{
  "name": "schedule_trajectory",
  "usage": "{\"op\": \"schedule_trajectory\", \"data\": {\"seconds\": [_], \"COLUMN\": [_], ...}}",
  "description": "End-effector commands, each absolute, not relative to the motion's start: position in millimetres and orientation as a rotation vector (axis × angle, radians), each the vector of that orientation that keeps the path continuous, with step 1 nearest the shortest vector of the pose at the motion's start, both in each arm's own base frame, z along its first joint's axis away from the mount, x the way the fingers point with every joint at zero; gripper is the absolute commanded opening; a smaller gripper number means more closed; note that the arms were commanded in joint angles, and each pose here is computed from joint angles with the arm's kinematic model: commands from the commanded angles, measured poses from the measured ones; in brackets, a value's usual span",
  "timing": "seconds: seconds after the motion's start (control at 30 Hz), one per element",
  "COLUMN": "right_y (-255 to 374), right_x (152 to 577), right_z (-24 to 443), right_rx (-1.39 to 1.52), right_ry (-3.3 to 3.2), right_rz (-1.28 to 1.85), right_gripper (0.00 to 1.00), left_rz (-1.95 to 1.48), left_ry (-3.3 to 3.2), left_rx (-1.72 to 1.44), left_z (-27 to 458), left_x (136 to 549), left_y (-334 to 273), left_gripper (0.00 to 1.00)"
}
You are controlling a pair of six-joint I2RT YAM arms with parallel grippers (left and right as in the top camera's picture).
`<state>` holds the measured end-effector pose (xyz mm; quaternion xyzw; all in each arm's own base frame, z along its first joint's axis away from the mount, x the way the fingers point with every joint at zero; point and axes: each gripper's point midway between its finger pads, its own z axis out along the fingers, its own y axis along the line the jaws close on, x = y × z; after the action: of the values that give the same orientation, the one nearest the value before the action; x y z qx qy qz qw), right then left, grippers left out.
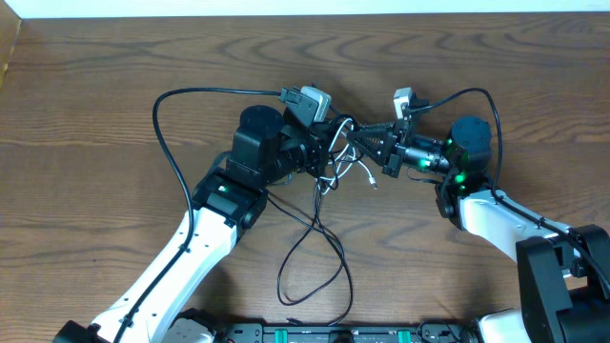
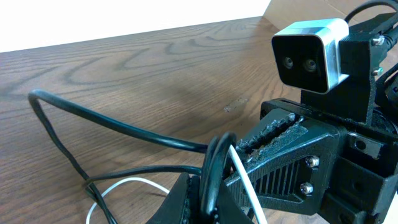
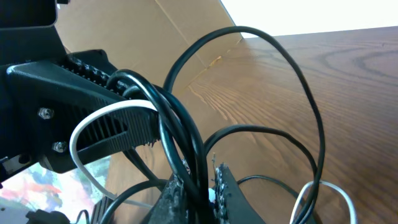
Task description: Untangle cables
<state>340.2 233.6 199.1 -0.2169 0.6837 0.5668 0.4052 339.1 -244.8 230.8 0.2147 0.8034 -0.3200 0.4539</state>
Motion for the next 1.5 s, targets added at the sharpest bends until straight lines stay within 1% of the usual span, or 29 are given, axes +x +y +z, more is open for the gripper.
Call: {"op": "schedule_trajectory", "data": {"seconds": [0.0,0.03,0.13,0.17,0.2,0.3,0.33,0.37,0.43,0.47,0.5,0.57,0.73,0.9,1.0,1.13,1.2,1.37,1.47], "right_y": [235.0,235.0,235.0,235.0,234.9,235.0,235.0,235.0,235.0,234.9,235.0,235.0,234.9,234.7,231.1,227.1,226.2,215.6,206.7], "right_x": [337.8,337.8,337.8,337.8,337.9,337.8,337.8,337.8,337.8,337.9,337.8,337.8,337.9,338.3,342.2,345.1,346.0,357.3,362.4], "right_z": [200.8,200.8,200.8,200.8,200.8,200.8,200.8,200.8,200.8,200.8,200.8,200.8,200.9,201.0,201.5,200.5,198.5,182.3,172.2], "right_rx": [-0.568,-0.568,-0.567,-0.567,-0.567,-0.568,-0.568,-0.567,-0.567,-0.567,-0.567,-0.568,-0.567,-0.545,-0.497,-0.477,-0.466,-0.35,-0.286], "right_ry": [1.713,1.713,1.713,1.713,1.713,1.713,1.713,1.713,1.713,1.713,1.713,1.713,1.713,1.726,1.743,1.751,1.762,1.849,1.9], "right_rz": [1.428,1.428,1.428,1.428,1.428,1.428,1.428,1.428,1.428,1.428,1.428,1.428,1.428,1.445,1.457,1.453,1.452,1.419,1.405], "right_gripper": [0.15,0.01,0.02,0.1,0.01,0.01,0.11,0.32,0.61,0.72,0.8,0.87,0.89,0.9,0.89,0.86,0.83,0.81,0.82], "left_rz": [-0.8,-0.8,-0.8,-0.8,-0.8,-0.8,-0.8,-0.8,-0.8,-0.8,-0.799,-0.799,-0.753,-0.549,-0.514,-0.565,-0.601,-0.737,-0.773], "left_ry": [1.988,1.988,1.988,1.988,1.988,1.988,1.988,1.988,1.988,1.988,1.988,1.989,1.99,2.059,2.074,2.059,2.028,1.905,1.853], "left_rx": [0.544,0.544,0.544,0.544,0.544,0.544,0.544,0.544,0.544,0.544,0.544,0.544,0.569,0.561,0.591,0.631,0.712,0.948,1.025], "left_z": [227.3,227.3,227.3,227.3,227.3,227.3,227.3,227.3,227.3,227.3,227.2,227.0,223.0,201.5,195.4,197.4,198.9,206.2,208.6], "left_x": [337.7,337.7,337.7,337.7,337.7,337.7,337.7,337.7,337.7,337.7,337.7,337.9,339.3,348.8,347.6,342.5,335.7,310.7,302.1], "left_y": [-245.9,-245.9,-245.9,-245.9,-245.9,-245.9,-245.9,-245.9,-245.9,-245.9,-245.8,-245.9,-242.9,-220.8,-217.9,-225.2,-232.9,-255.5,-261.3], "left_gripper": [0.08,0.08,0.08,0.08,0.08,0.08,0.08,0.08,0.08,0.08,0.08,0.08,0.08,0.08,0.08,0.08,0.08,0.08,0.08]}}
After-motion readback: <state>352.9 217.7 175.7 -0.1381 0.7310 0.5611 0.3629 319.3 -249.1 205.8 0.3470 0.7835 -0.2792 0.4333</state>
